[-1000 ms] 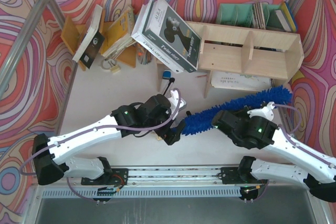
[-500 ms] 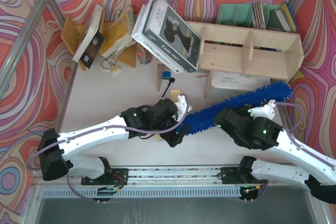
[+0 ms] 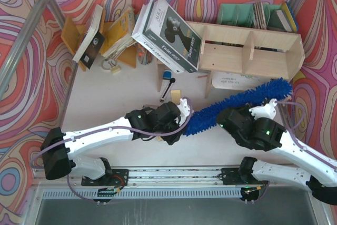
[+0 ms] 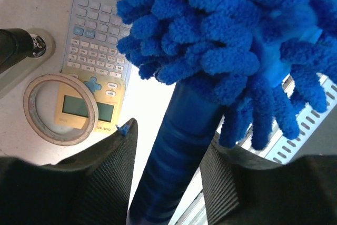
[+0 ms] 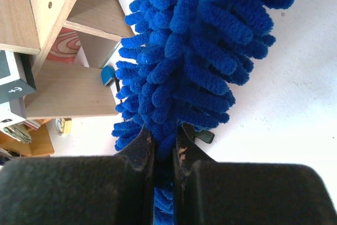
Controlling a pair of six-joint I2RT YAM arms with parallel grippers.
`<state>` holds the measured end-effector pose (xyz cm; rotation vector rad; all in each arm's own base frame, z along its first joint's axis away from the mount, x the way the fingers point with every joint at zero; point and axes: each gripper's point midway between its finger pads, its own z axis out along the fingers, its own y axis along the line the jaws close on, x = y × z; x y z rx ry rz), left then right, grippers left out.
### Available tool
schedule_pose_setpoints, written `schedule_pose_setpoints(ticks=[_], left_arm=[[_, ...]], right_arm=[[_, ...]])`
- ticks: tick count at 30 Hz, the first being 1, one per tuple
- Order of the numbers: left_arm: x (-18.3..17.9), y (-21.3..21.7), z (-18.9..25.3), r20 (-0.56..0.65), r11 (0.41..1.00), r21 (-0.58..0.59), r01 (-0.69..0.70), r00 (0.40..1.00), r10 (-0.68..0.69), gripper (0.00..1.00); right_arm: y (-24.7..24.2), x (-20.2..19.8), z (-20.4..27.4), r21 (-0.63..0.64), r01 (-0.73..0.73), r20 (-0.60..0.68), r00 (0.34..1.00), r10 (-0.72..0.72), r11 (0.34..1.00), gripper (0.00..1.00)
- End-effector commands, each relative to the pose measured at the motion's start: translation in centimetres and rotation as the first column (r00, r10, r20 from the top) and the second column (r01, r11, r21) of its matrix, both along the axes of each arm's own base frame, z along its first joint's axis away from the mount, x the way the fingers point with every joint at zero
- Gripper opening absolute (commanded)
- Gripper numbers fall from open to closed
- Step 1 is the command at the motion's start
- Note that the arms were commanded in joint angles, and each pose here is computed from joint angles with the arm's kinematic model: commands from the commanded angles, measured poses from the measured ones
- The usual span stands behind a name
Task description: Dust the bookshelf with a duster
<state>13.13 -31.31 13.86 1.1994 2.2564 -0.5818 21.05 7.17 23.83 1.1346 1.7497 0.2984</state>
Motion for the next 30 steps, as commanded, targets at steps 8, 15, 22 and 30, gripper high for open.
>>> schedule_pose_setpoints(ticks=[8, 15, 22, 30], left_arm=[[0.4, -0.4, 0.2, 0.067, 1.0, 0.006, -0.005, 0.998, 0.005, 0.2], [-0.4, -1.7, 3.3, 0.155, 0.999, -0.01, 0.041, 0.987, -0.039, 0.01], [-1.2, -2.9, 6.1, 0.227, 0.996, -0.038, 0.08, 0.971, -0.069, 0.0], [0.0, -3.0, 8.9, 0.304, 0.993, -0.118, 0.017, 0.953, 0.02, 0.0]], right_arm=[[-0.8, 0.5, 2.3, -0.01, 0.03, 0.077, 0.997, -0.03, 0.999, 0.0], [-2.2, 0.1, 4.0, -0.029, 0.047, 0.115, 0.992, -0.043, 0.998, 0.08], [-2.9, -0.1, 7.9, -0.065, -0.026, 0.223, 0.974, 0.04, 0.998, 0.37], [-2.8, -0.6, 15.6, -0.182, -0.169, 0.43, 0.873, 0.232, 0.969, 0.7]])
